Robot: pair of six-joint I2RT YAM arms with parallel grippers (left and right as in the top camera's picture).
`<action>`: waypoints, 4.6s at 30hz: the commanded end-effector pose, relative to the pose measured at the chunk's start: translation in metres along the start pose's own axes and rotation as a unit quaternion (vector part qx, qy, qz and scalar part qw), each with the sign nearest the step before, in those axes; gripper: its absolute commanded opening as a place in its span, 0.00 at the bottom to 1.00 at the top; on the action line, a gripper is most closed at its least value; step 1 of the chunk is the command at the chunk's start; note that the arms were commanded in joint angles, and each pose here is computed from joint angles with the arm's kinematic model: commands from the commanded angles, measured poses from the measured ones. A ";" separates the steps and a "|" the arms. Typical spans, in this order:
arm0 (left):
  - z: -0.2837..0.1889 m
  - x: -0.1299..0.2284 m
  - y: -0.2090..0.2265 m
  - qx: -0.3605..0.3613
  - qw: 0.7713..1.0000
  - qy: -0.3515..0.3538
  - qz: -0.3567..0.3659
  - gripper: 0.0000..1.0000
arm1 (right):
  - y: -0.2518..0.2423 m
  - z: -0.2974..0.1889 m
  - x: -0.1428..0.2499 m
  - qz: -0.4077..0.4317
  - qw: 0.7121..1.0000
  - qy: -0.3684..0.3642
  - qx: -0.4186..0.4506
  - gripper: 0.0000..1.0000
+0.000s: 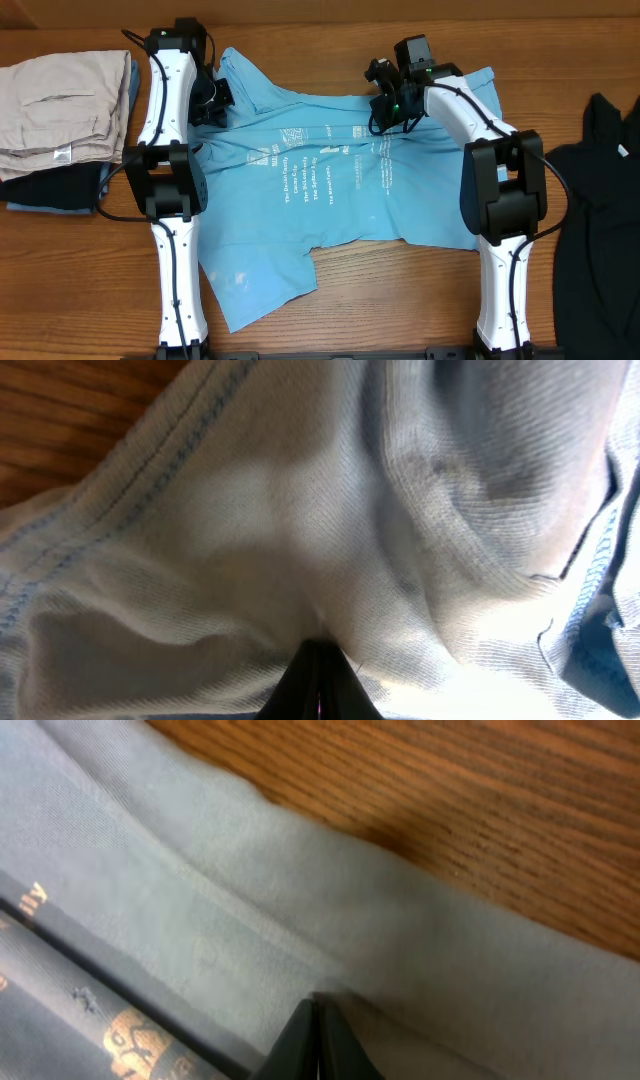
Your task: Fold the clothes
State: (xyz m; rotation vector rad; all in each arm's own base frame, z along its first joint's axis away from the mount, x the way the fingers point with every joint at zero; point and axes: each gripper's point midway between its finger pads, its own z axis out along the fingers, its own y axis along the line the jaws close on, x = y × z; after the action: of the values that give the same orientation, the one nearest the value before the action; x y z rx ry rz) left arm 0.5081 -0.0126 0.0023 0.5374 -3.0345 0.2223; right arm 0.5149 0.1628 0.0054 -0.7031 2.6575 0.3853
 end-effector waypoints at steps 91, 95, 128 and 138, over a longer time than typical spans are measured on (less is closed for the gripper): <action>0.025 0.002 0.020 -0.061 0.998 0.011 0.020 0.04 | -0.187 -0.041 -0.024 0.271 0.945 -0.156 0.096 0.04; 0.026 -0.001 0.020 -0.059 0.998 0.006 0.017 0.04 | -0.175 -0.005 -0.001 0.279 0.951 -0.109 0.082 0.04; 0.023 0.000 0.033 -0.097 0.995 0.004 0.020 0.09 | -0.172 -0.091 0.021 0.526 0.841 -0.086 0.090 0.28; 0.023 0.000 0.034 -0.098 0.995 0.005 0.021 0.10 | -0.186 -0.046 0.032 0.556 0.823 -0.081 0.084 0.22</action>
State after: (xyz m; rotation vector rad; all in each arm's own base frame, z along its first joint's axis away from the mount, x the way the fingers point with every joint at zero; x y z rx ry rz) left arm 0.5083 -0.0058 0.0022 0.4799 -3.0710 0.0731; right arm 0.5715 -0.0213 0.0103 0.9518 2.5888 0.4331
